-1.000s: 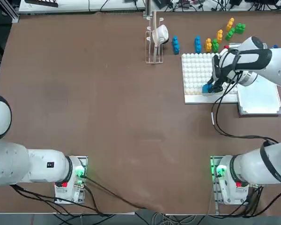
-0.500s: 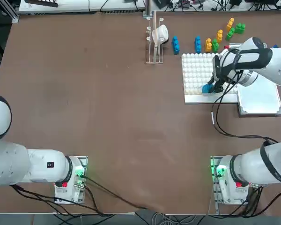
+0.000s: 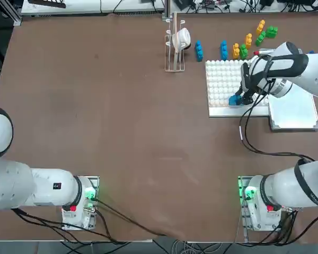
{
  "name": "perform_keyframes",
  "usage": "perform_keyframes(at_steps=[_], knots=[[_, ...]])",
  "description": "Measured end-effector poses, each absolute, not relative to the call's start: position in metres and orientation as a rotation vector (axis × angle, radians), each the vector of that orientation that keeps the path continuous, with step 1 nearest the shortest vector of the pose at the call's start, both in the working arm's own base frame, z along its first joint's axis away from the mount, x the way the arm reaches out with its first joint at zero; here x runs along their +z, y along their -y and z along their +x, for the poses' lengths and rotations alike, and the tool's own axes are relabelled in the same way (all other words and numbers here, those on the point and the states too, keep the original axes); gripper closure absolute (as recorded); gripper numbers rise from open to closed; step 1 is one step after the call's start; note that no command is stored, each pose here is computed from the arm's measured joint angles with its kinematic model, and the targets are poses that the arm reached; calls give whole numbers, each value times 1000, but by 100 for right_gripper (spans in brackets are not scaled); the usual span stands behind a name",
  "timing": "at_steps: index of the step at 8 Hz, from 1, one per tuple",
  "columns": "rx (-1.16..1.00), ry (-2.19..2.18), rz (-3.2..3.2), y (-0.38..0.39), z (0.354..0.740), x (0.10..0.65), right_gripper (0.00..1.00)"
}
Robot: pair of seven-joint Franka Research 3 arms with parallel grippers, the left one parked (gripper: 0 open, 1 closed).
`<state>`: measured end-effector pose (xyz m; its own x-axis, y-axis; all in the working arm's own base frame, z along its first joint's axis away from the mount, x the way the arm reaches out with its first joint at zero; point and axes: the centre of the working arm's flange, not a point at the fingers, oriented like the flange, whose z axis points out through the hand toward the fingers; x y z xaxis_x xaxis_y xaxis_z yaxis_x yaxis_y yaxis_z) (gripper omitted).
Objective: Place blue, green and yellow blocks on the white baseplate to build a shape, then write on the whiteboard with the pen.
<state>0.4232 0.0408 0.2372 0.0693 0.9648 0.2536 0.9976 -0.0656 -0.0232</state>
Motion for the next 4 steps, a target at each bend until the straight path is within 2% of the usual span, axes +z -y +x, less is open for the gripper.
perform_keyframes(at_steps=[4], knots=[[-254,2004,-2149,-40,423,237,61]])
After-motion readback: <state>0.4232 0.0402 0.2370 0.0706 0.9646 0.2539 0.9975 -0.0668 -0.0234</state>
